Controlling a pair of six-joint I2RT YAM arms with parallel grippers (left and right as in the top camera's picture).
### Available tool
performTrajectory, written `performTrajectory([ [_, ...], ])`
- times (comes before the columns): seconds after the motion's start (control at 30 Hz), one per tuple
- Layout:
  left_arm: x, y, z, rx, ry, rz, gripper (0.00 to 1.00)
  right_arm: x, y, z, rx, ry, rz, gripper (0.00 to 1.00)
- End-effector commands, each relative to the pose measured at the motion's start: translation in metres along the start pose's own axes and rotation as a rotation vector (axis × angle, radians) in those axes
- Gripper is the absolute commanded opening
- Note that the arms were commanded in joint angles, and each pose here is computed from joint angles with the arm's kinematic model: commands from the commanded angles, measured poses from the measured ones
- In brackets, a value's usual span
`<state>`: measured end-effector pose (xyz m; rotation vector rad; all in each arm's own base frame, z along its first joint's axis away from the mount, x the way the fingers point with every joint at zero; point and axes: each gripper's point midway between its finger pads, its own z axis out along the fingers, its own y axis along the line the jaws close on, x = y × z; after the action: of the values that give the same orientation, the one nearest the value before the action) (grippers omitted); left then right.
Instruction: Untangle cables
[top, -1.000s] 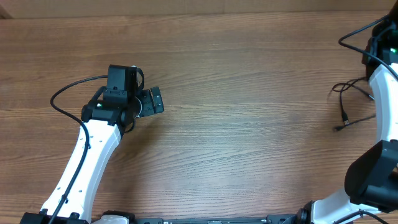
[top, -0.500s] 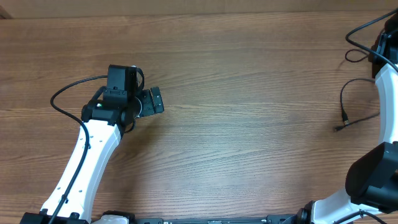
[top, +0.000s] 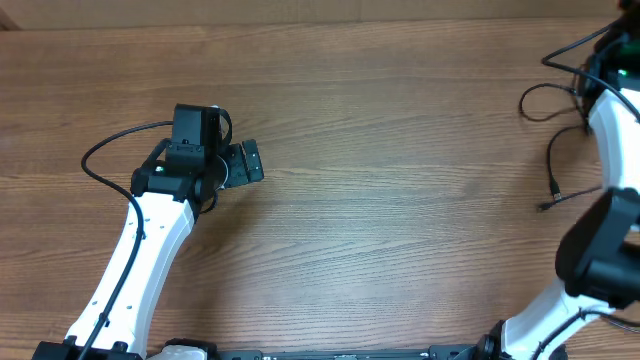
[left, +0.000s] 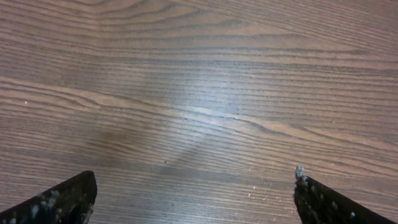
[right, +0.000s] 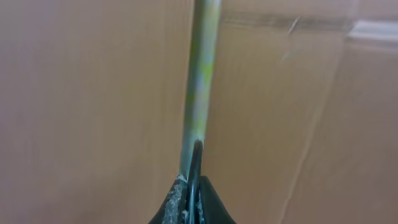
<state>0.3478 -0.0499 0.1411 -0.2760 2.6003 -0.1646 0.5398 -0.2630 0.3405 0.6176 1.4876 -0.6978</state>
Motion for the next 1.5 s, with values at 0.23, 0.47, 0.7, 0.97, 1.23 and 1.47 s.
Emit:
performTrajectory([
  [0.23,-0.003,0.000,0.000,0.004,-0.004,0.017,1.00,0.098,0.022,0.019,-0.041,0.215,-0.013,0.04],
  [0.47,-0.003,0.000,0.000,0.004,-0.004,0.017,1.00,0.191,0.041,0.017,-0.155,0.434,-0.095,0.04],
  [0.7,-0.003,0.000,0.000,0.004,-0.004,0.017,1.00,0.245,0.052,0.006,-0.247,0.585,-0.073,0.07],
  [0.97,-0.003,0.000,0.000,0.004,-0.004,0.017,1.00,0.259,0.074,-0.013,-0.406,0.670,-0.045,1.00],
  [1.23,-0.003,0.000,0.000,0.004,-0.004,0.017,1.00,0.246,0.069,-0.021,-0.403,0.694,-0.052,1.00],
  [1.47,-0.003,0.000,0.000,0.004,-0.004,0.017,1.00,0.145,0.061,-0.033,-0.419,0.556,-0.011,1.00],
])
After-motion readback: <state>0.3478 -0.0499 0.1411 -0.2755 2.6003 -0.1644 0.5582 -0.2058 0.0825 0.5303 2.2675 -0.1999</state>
